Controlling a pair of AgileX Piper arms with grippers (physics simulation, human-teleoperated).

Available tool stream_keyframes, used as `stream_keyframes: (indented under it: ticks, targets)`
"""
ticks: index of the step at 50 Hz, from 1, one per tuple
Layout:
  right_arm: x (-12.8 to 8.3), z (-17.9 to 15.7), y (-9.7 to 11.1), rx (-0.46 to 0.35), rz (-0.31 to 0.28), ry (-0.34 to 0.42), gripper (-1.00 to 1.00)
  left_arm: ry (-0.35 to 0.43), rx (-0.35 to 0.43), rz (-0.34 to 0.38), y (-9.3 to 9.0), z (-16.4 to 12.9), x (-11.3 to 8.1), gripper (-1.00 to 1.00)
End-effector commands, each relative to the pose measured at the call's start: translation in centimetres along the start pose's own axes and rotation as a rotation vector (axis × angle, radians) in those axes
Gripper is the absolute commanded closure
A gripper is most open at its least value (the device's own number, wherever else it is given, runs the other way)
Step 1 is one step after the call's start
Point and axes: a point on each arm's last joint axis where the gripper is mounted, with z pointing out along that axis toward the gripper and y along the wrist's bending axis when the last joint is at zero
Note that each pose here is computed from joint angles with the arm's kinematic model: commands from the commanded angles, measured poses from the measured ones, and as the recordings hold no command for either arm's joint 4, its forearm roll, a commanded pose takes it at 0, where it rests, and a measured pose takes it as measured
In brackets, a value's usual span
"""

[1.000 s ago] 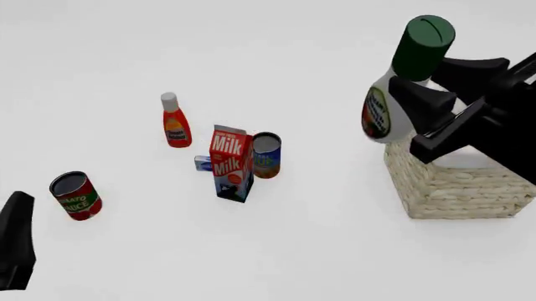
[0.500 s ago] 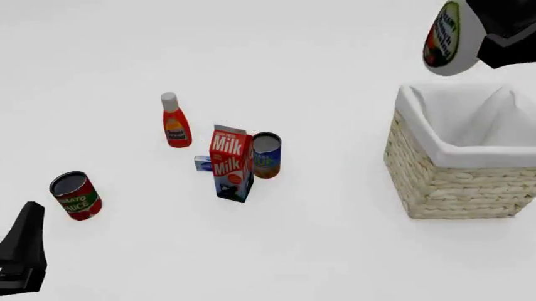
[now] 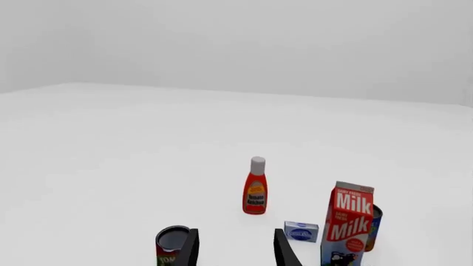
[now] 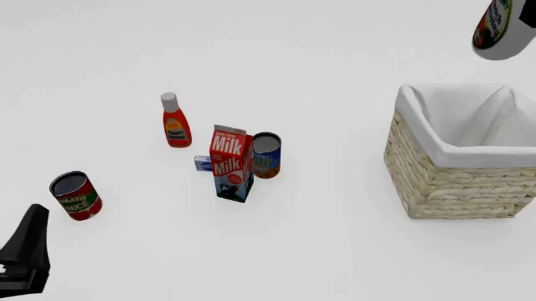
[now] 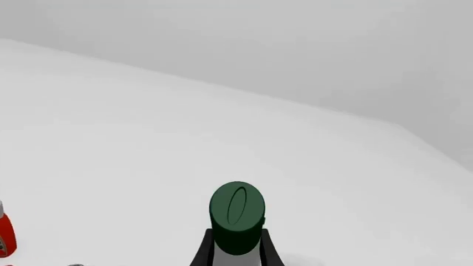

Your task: Pick the salad dressing and place it in the basket.

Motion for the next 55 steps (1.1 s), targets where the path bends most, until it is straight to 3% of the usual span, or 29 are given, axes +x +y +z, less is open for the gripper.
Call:
stream_keyframes:
  ticks: [1, 55]
  targets:
    - [0.5, 0.0, -1.3, 0.068, 0.016, 0.037, 1.00, 0.008, 0.003, -0.005, 0.0, 0.0, 0.3, -1.00]
    - [8.1, 5.0, -3.3, 0.152, -0.011, 0.261, 1.00, 0.007, 0.013, -0.013, -0.1, 0.0, 0.3, -1.00]
